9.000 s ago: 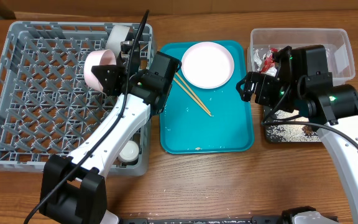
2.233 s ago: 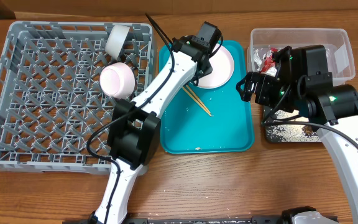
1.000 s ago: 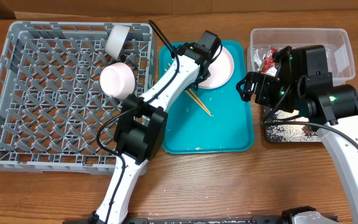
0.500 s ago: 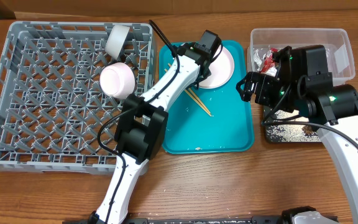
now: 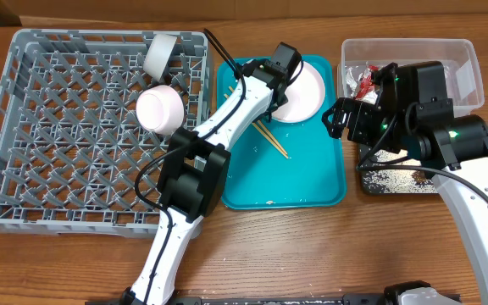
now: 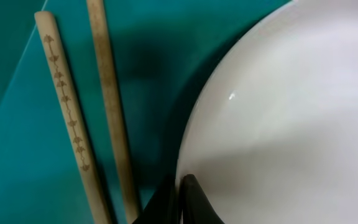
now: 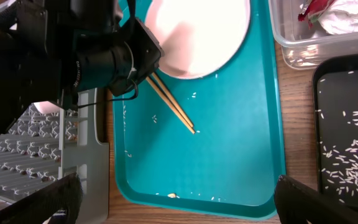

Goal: Sort waste into correct bins and load items into the dishwasher
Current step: 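Lower the left gripper and grasp the white plate's rim, then lift the white plate with the left gripper and carry it over the rack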

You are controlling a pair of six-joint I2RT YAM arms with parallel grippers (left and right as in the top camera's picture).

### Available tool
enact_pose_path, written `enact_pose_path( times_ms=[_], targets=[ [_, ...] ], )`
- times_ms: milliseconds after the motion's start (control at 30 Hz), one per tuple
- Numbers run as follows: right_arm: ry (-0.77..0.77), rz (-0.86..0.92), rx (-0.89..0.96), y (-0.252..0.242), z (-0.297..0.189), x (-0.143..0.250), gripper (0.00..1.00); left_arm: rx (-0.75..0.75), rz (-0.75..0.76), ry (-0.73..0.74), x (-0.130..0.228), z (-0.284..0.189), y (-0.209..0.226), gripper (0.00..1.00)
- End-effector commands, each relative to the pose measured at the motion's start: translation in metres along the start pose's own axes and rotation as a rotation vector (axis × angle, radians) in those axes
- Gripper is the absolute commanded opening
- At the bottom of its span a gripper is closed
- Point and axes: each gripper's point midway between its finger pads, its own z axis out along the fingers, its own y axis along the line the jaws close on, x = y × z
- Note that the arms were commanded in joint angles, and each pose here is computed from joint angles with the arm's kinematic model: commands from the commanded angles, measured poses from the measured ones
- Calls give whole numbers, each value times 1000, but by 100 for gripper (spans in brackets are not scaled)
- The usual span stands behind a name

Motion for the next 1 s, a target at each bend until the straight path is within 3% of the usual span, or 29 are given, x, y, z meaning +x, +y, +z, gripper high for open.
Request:
enact_pose_path(
  times_ms=[0,267,600,967],
  targets=[
    [-10,-4,8,-1,-1,-2,100,-35,15,10,8,7,6,4],
    [-10,-4,8,-1,-1,-2,100,-21,126,-15,-14,-22,5,4],
    [-10,-4,8,-1,-1,-2,100,64,374,-120,-68,-119,2,4],
    [-10,-4,8,-1,-1,-2,100,97,491,-310,-110,-240,34,4]
  ],
)
